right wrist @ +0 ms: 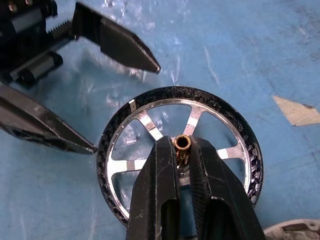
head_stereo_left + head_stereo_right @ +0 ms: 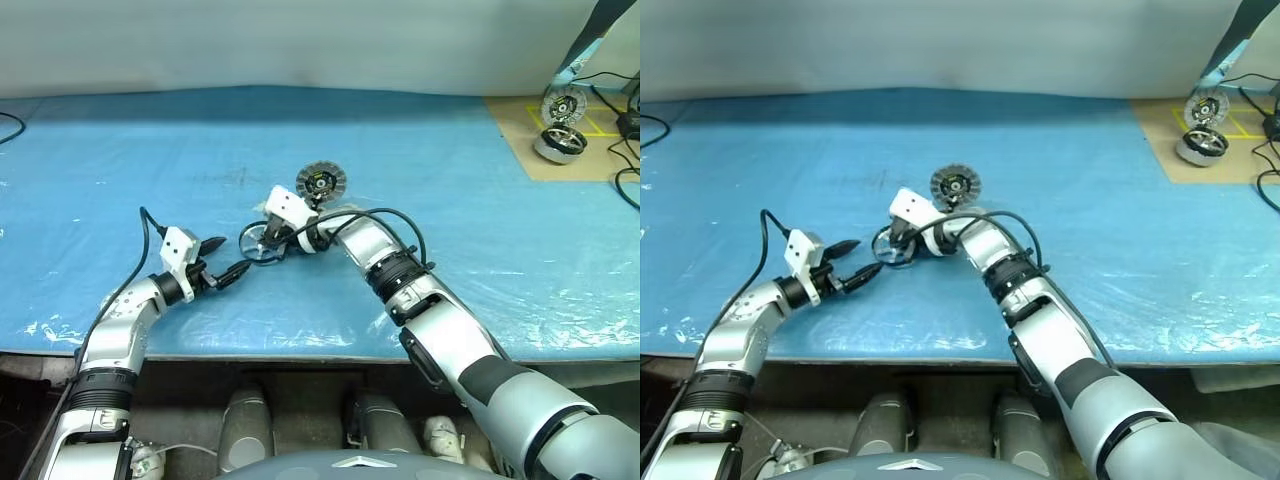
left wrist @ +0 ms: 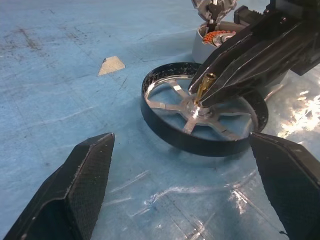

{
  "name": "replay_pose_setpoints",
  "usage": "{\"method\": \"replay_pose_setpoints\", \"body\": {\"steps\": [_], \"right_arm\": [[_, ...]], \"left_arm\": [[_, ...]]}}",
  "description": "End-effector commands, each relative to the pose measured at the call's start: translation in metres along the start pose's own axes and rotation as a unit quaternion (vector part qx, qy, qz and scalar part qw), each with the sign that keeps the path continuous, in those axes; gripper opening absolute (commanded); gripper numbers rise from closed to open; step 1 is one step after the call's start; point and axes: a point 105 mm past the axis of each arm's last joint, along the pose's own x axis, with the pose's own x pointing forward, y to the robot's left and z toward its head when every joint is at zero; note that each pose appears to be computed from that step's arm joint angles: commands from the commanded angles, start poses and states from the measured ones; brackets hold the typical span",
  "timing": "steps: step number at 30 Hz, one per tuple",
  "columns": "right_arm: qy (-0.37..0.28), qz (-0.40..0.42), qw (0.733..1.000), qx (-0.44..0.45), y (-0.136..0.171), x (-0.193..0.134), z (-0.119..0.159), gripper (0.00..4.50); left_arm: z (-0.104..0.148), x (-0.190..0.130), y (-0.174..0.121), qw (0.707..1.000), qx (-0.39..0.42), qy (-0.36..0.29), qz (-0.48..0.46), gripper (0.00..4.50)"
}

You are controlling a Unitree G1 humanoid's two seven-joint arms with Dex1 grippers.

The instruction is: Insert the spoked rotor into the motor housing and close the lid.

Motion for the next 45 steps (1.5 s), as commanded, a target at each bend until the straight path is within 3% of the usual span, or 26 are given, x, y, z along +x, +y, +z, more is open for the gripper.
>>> {"method": "replay_pose_setpoints", "body": {"steps": [1, 7, 12, 19, 28, 31, 34, 45], "right_arm": [[-0.098, 0.029, 0.993, 0.061, 0.000, -0.022, 0.042, 0.01], [-0.162, 0.068, 0.963, 0.204, -0.005, -0.063, 0.050, 0.01], [-0.243, 0.119, 0.894, 0.357, -0.005, -0.102, 0.050, 0.01], [-0.320, 0.106, 0.835, 0.435, -0.002, -0.126, 0.043, 0.01], [-0.330, 0.071, 0.823, 0.457, -0.007, -0.127, 0.041, 0.01], [-0.328, 0.065, 0.823, 0.459, -0.008, -0.127, 0.040, 0.00], [-0.323, 0.061, 0.824, 0.461, -0.008, -0.126, 0.037, 0.00], [-0.321, 0.069, 0.821, 0.467, -0.009, -0.123, 0.038, 0.00]], "left_arm": [[0.035, -0.007, -0.005, 0.995, -0.068, -0.059, -0.031, 4.50], [0.039, -0.012, -0.007, 0.996, -0.074, -0.037, -0.043, 4.50], [0.054, 0.007, -0.014, 0.994, -0.061, -0.074, -0.054, 4.50], [0.072, 0.043, -0.054, 0.982, -0.069, -0.120, -0.129, 4.50], [0.089, 0.067, -0.085, 0.971, -0.045, -0.149, -0.180, 4.50], [0.090, 0.067, -0.084, 0.970, -0.049, -0.153, -0.181, 3.95], [0.091, 0.068, -0.079, 0.973, -0.043, -0.151, -0.170, 2.94], [0.113, 0.057, -0.068, 0.963, -0.090, -0.189, -0.167, 2.94]]}}
